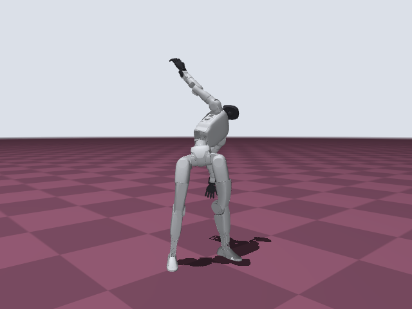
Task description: In place motions
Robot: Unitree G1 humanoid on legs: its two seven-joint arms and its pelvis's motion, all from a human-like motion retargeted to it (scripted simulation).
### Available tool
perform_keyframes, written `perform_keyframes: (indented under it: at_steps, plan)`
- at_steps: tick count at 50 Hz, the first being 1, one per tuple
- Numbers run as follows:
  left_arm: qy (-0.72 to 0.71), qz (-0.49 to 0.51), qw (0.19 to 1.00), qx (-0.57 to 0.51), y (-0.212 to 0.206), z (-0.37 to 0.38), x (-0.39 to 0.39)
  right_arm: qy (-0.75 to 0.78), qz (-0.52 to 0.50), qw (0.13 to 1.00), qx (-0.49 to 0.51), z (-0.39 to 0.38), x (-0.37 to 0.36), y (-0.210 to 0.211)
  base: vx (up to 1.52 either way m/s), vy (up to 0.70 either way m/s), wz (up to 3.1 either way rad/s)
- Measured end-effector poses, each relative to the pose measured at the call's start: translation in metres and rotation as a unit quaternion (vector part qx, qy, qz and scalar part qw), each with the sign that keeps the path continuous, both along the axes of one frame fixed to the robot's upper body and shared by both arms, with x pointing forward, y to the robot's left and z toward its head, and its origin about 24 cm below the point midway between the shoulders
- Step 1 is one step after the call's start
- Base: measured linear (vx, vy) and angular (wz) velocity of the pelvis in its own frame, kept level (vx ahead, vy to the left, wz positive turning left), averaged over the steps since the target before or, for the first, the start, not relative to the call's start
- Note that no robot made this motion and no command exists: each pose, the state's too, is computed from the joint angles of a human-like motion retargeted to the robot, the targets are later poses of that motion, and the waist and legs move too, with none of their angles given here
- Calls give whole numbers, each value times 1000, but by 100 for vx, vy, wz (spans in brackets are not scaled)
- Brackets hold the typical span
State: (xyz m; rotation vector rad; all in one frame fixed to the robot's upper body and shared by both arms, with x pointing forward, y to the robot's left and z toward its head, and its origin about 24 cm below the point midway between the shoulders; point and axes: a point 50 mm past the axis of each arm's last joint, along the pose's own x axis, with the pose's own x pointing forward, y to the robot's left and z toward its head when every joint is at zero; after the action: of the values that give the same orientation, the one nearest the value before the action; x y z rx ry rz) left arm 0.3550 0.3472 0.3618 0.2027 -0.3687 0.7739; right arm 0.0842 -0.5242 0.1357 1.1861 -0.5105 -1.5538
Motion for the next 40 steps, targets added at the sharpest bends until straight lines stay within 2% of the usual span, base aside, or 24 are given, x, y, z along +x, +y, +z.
perform_keyframes:
  at_steps: [4, 7, 11, 18, 25, 31, 37, 40]
  plan:
    - [-99, -15, 995, 4, -45, 92, -14, -36, -46, 998, -15, 48, -5, -14, 8, -12, 85]
    - [-116, -11, 992, 44, -60, 114, -22, -52, -35, 998, -29, 47, 6, -13, 10, -16, -42]
    - [-120, -28, 985, 117, -100, 136, -22, -23, -17, 999, -16, 18, 27, -3, 10, -20, -55]
    - [-98, -125, 943, 293, -218, 160, -21, 7, 62, 997, 46, -29, 95, 36, 11, -1, -40]
    - [-106, -233, 866, 430, -344, 163, -49, -83, 91, 988, 90, -13, 160, 71, -8, 29, -72]
    - [-132, -268, 797, 525, -417, 162, -93, -208, 11, 974, 90, 58, 156, 59, -43, 56, -124]
    - [-216, -317, 697, 606, -493, 157, -174, -356, -113, 925, 67, 122, 92, 29, -64, 90, 21]
    - [-281, -363, 646, 610, -526, 148, -226, -404, -152, 900, 52, 138, 59, 18, -8, 54, 104]
